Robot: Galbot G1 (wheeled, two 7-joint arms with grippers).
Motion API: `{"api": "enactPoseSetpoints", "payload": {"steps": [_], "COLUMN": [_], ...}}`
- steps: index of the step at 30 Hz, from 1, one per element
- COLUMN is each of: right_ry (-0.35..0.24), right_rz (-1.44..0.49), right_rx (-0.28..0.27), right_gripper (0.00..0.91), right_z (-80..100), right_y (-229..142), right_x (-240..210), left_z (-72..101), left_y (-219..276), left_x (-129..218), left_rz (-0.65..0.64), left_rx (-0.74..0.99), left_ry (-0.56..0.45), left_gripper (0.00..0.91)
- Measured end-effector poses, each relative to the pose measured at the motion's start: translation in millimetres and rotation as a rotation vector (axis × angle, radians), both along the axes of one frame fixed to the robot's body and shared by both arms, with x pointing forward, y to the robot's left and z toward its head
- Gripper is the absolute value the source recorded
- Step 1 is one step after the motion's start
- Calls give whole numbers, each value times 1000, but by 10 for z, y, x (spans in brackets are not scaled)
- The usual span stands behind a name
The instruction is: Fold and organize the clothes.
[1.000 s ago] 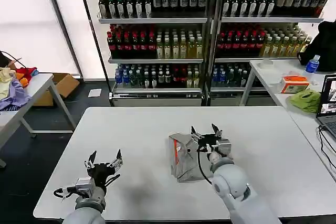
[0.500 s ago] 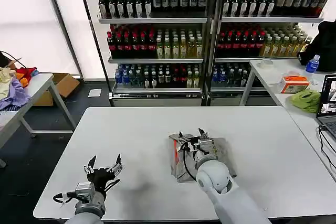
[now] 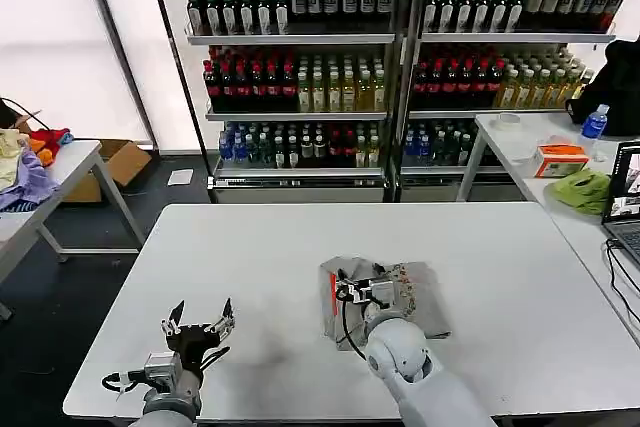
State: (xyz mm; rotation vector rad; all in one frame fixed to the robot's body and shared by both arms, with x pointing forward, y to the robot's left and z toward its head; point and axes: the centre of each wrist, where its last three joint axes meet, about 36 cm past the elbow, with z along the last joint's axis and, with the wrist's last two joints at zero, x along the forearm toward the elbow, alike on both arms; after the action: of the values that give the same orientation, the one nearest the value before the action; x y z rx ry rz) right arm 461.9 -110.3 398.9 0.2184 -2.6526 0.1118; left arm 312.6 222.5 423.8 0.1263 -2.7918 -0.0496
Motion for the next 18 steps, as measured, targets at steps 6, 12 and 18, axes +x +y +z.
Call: {"api": "enactPoseSetpoints", "payload": {"steps": [6, 12, 18], "right_ry": [-11, -59, -96], "right_rz": [-11, -9, -22], "right_rx": [6, 10, -6], "right_gripper": [907, 907, 907], "right_z": [44, 234, 359], "right_y": [-16, -100, -217], "right_x": [8, -68, -226], "left_z": [-17, -24, -35], "left_y": [14, -23, -47], "left_x": [-8, 17, 13], "left_rz": [-4, -11, -16], "left_rx": [4, -1, -4], "left_ry": [5, 3, 6], "left_gripper": [907, 907, 907]}}
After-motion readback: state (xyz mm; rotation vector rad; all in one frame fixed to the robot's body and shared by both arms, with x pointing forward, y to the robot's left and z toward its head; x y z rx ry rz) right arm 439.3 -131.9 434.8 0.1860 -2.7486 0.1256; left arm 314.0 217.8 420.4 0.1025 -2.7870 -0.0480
